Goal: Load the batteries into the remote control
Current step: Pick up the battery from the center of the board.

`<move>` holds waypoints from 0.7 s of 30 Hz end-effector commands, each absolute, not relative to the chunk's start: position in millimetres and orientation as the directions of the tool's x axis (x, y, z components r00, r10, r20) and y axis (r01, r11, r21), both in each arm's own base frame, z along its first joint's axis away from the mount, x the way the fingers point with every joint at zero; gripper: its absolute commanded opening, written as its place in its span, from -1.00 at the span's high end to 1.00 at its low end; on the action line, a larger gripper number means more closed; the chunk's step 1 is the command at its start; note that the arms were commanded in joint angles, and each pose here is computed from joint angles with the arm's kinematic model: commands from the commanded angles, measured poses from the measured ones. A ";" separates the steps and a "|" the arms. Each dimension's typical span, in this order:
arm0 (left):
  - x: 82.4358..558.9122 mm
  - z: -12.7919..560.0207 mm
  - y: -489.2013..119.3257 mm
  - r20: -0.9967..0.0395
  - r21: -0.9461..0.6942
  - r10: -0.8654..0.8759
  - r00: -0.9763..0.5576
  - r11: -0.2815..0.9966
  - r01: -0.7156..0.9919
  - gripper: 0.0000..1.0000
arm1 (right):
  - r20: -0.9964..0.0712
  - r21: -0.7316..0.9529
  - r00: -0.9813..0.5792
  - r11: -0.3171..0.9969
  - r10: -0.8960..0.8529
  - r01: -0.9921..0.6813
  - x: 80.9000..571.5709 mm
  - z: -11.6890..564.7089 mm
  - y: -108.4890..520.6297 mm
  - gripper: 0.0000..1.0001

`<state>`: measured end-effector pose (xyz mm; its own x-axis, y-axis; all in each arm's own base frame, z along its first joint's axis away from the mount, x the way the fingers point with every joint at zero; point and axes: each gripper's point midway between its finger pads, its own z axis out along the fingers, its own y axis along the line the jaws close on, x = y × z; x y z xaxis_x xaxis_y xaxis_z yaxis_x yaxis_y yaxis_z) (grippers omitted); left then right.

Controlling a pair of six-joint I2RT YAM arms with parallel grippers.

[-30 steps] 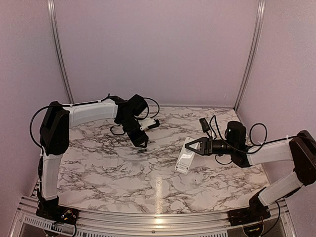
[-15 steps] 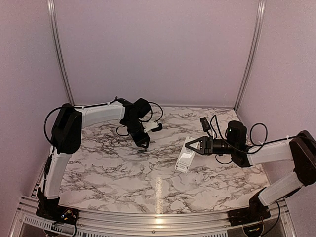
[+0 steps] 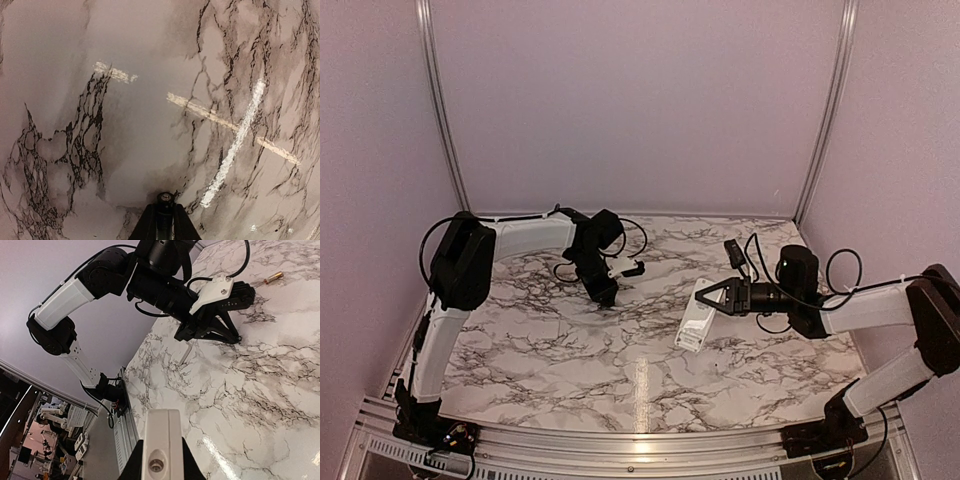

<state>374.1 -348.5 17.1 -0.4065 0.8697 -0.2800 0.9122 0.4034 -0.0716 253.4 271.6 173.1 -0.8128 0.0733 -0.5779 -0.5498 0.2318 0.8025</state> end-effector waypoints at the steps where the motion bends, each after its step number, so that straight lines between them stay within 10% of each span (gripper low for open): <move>1: 352.6 -2.6 -338.0 -0.213 -0.132 0.886 -0.411 0.390 0.911 0.79 | -0.572 0.806 -0.817 0.234 0.072 -0.543 260.2 179.5 271.1 1.00; 7: 338.9 11.6 -337.9 -0.246 -0.105 0.883 -0.399 0.385 0.917 1.00 | -0.537 0.823 -0.842 0.258 0.058 -0.506 260.9 174.5 271.0 1.00; 21: 267.1 179.2 -396.4 -0.743 0.058 0.663 -0.094 0.205 0.977 1.00 | -0.408 0.890 -0.912 0.241 0.042 -0.387 256.3 168.7 274.5 1.00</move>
